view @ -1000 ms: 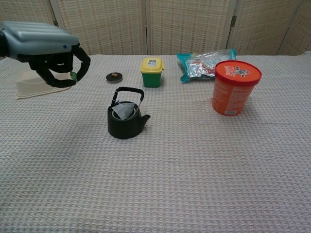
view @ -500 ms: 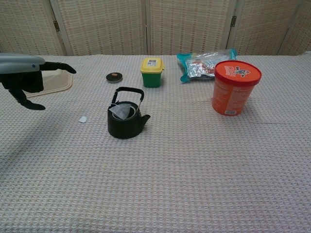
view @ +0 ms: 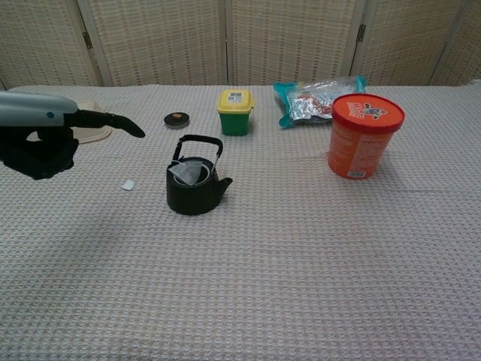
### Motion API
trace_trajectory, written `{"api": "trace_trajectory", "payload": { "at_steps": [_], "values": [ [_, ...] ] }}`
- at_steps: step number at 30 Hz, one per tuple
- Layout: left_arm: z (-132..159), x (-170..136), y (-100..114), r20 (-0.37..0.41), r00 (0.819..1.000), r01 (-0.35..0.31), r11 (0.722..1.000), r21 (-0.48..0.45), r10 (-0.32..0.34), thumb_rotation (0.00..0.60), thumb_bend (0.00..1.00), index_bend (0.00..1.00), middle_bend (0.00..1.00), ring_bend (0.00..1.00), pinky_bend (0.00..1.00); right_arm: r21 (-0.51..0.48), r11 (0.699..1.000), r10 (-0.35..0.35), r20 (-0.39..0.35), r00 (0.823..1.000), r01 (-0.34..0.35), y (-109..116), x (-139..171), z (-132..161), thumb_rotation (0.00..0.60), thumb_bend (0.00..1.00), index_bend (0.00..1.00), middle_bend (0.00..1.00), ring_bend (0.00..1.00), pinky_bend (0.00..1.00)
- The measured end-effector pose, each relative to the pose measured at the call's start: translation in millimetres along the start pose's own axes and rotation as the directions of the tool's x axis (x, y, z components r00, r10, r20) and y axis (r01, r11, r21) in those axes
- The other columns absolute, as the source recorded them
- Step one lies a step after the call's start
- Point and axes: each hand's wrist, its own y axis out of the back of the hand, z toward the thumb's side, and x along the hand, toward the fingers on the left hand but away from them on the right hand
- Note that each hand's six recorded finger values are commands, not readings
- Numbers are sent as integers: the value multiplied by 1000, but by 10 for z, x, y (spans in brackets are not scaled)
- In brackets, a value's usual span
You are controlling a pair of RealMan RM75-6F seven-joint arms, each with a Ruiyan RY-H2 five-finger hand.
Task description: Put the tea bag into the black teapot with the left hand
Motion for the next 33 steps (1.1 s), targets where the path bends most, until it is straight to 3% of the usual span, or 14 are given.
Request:
{"api": "trace_trajectory", "payload": {
  "at_steps": [8, 19, 33],
  "values": [
    [176, 261, 50, -16, 998, 55, 998, 0, -55, 600, 1000, 0, 1000, 1000, 1000, -9, 1000, -3, -9, 1000, 3, 30, 44, -15, 600, 262, 0, 0, 0, 0],
    [205, 862, 7, -45, 992, 118, 991, -67, -121, 600, 1000, 0, 1000, 1000, 1000, -8, 1000, -6, 11, 1000, 6, 41, 22, -58, 600, 261, 0, 0, 0, 0],
    [90, 1037, -196, -74, 983, 166, 984, -70, -171, 600, 1000, 0, 1000, 1000, 1000, 0, 1000, -2, 13, 1000, 2, 26, 9, -53, 600, 261, 0, 0, 0, 0]
  ]
}}
